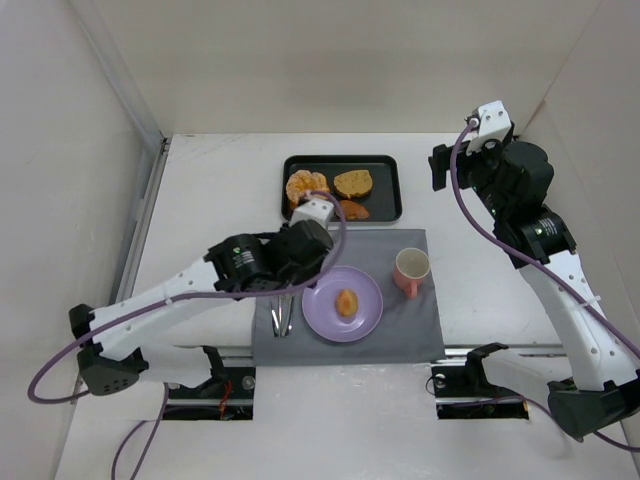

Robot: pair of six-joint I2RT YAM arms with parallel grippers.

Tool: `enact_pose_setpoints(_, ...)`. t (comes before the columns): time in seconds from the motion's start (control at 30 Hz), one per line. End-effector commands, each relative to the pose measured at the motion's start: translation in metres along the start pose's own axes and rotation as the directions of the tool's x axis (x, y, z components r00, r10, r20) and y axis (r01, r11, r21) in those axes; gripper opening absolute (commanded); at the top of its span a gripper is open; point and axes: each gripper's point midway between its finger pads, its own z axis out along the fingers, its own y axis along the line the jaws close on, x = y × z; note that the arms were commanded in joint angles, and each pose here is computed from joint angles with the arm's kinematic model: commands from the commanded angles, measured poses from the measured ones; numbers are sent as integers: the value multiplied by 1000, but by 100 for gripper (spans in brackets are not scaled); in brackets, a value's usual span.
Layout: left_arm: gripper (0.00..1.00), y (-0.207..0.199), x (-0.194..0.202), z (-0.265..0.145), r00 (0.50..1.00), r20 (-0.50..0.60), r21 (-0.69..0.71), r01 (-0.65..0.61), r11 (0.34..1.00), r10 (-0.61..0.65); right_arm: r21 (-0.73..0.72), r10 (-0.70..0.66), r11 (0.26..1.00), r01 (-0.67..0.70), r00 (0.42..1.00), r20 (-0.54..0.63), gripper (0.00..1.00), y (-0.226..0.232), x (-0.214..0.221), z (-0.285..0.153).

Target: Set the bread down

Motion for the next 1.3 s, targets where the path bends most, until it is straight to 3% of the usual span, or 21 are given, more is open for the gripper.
enact_pose_setpoints(0.0,36,46,-34,-4,987,151,-80,74,994,-62,4,14,1000,-14,997,74,100,-2,-20,-5)
enact_pose_setpoints(0.1,36,77,-49,8,978,190,-122,112,986,-88,-6,14,1000,-14,997,75,100,0,-20,-5)
enact_pose_setpoints(0.33,36,196,-76,47,946,271,-306,260,916,-178,-24,15,1000,-13,996,87,100,2,-23,-8)
enact_pose_setpoints(0.47,36,263,-62,80,931,253,-397,349,849,-264,-45,15,999,-11,996,91,100,6,-22,-10)
enact_pose_setpoints(0.6,36,297,-54,107,914,255,-409,398,821,-316,-53,16,999,-10,995,101,100,7,-25,-13)
enact_pose_setpoints(0.83,36,337,-22,138,898,200,-453,438,776,-391,-74,15,997,-8,995,95,100,11,-22,-12)
enact_pose_setpoints(1.27,39,353,17,184,899,68,-476,411,778,-433,-72,16,997,-8,994,104,100,11,-24,-12)
